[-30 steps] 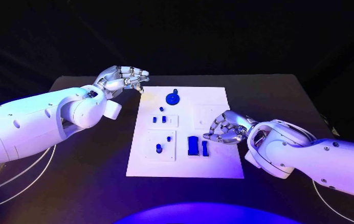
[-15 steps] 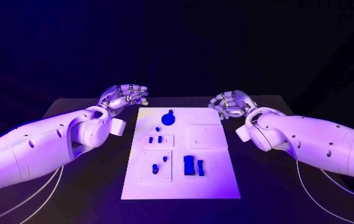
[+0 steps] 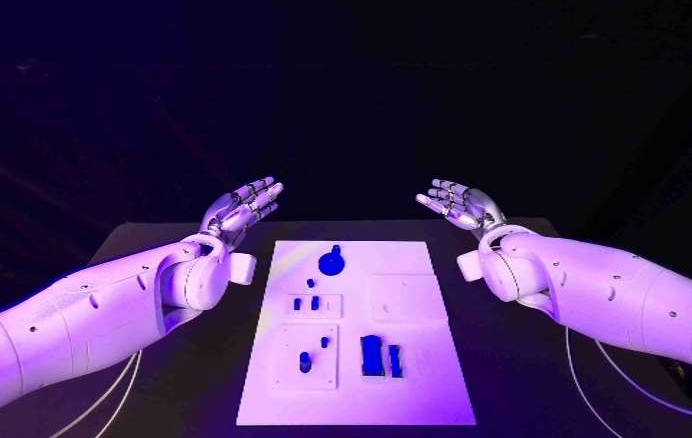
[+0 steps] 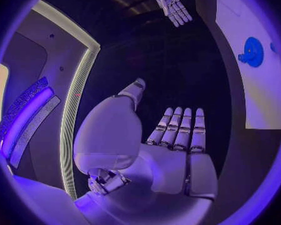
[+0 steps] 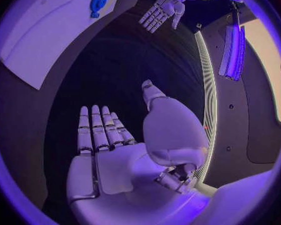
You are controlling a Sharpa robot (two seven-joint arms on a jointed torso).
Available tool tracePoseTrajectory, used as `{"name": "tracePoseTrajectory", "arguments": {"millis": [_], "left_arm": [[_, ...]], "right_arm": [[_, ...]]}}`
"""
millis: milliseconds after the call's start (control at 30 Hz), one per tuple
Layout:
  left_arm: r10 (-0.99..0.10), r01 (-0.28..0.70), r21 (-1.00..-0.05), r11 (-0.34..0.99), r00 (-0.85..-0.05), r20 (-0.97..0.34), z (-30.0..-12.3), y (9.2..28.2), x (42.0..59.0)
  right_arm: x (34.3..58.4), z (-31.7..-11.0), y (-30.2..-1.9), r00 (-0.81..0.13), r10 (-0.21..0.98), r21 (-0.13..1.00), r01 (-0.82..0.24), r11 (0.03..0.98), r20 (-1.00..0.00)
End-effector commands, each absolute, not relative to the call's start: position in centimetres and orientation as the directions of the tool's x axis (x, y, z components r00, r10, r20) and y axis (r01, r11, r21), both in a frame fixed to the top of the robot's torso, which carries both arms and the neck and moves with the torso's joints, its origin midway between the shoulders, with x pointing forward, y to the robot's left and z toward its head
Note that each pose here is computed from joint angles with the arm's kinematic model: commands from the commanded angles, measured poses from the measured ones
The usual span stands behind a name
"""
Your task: Assemble the parts on the task board
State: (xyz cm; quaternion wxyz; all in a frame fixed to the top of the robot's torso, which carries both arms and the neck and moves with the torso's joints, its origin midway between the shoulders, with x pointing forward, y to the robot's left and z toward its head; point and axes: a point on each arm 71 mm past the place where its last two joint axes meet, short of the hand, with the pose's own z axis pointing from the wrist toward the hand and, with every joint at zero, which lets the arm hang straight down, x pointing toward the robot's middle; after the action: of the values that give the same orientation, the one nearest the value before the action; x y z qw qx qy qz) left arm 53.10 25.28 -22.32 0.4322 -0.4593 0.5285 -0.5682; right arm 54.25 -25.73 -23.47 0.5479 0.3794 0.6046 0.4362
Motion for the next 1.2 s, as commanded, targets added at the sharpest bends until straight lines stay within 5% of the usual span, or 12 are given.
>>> {"name": "tracePoseTrajectory", "arguments": {"millis": [33, 533, 1200], "left_arm": [[-0.98, 0.01, -0.998, -0.062, -0.189, 0.059, -22.4, 24.5, 52.6], [-0.999, 0.002, -1.0, -0.02, -0.044, 0.019, -22.6, 20.0, 47.3], [-1.0, -0.001, -1.0, -0.01, -0.017, 0.01, -22.4, 19.2, 46.2]], "right_arm": [[53.6, -23.6, -24.9, -0.103, 0.947, 0.953, -0.026, 0.302, -0.303], [47.1, -22.7, -19.8, -0.028, 0.999, 1.0, -0.006, 0.021, -0.022], [46.2, -22.4, -19.2, -0.017, 1.0, 1.0, 0.001, -0.01, 0.01]]}}
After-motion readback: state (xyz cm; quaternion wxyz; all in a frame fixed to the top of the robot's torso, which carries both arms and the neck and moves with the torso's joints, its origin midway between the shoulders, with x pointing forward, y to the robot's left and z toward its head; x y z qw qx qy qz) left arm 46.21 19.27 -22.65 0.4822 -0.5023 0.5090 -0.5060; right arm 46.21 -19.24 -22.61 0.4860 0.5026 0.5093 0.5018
